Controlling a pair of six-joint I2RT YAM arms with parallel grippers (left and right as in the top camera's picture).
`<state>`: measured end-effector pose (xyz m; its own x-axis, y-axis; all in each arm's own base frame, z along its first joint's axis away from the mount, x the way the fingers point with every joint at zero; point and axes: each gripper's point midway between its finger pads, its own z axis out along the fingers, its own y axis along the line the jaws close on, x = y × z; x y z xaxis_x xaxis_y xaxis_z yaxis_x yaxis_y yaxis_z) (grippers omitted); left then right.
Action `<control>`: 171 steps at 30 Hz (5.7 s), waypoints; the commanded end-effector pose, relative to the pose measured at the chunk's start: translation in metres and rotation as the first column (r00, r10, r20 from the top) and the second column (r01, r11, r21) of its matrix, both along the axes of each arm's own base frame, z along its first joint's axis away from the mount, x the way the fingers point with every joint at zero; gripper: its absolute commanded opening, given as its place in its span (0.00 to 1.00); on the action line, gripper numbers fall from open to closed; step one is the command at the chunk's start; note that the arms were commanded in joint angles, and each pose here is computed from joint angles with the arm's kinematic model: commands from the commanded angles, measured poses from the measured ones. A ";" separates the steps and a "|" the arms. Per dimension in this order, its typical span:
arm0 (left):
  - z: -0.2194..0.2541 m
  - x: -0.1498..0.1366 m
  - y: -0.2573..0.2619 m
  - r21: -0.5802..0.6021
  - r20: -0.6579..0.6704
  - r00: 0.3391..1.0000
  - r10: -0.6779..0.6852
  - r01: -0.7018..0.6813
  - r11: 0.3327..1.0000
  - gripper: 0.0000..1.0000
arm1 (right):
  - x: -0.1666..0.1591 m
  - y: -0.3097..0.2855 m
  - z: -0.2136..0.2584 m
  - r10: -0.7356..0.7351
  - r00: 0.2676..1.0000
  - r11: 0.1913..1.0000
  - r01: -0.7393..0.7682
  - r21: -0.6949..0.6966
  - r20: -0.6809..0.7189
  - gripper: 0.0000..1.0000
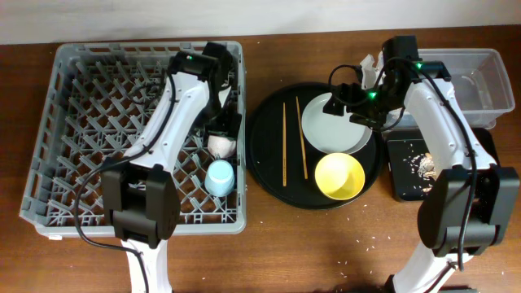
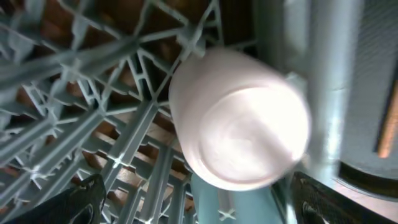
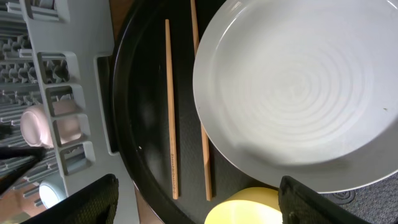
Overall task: Sort waste into correct bins and load items into the dishwasher rack
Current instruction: 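Place the pink cup in the dish rack beside the blue cup, left gripper, then grasp the yellow bowl with the left gripper and lift it, then carry the yellow bowl with the left gripper toward the back of the rack, then lower the yellow bowl into the rack and open the left gripper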
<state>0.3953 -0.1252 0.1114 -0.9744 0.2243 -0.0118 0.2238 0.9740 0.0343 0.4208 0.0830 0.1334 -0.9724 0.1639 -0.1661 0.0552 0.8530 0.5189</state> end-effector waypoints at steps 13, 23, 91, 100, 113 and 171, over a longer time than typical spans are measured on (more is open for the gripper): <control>0.023 -0.025 -0.191 -0.315 0.144 0.941 -0.305 0.336 0.888 0.93 | -0.057 -0.159 0.158 -0.395 0.870 0.872 0.456 -0.178 0.294 0.86; -0.074 -0.065 -0.236 -0.220 0.000 0.898 -0.440 0.429 0.876 0.76 | -0.090 -0.202 0.137 -0.522 0.832 0.796 0.554 -0.244 0.186 0.87; 0.103 0.133 0.026 0.621 0.766 0.608 -0.211 -0.611 0.492 0.01 | -0.090 -0.204 0.136 -0.523 0.831 0.793 0.556 -0.251 0.187 0.98; 0.093 0.133 0.027 0.597 0.771 0.615 -0.167 -0.605 0.526 0.01 | -0.090 -0.204 0.136 -0.523 0.831 0.793 0.556 -0.251 0.187 0.98; 0.075 0.136 0.031 0.562 0.780 0.617 -0.108 -0.613 0.556 0.01 | -0.090 -0.204 0.136 -0.523 0.831 0.793 0.556 -0.251 0.187 0.98; 0.058 0.093 -0.061 0.377 0.465 0.881 -0.086 -0.109 0.920 0.62 | -0.090 -0.204 0.136 -0.523 0.831 0.793 0.556 -0.251 0.187 0.99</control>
<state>0.4955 -0.1518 0.1685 -0.8718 0.2648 -0.4121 -0.1018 0.7250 0.6812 0.3313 -0.1182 0.2727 -0.7157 0.5813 -0.3870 0.4996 0.8134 0.2978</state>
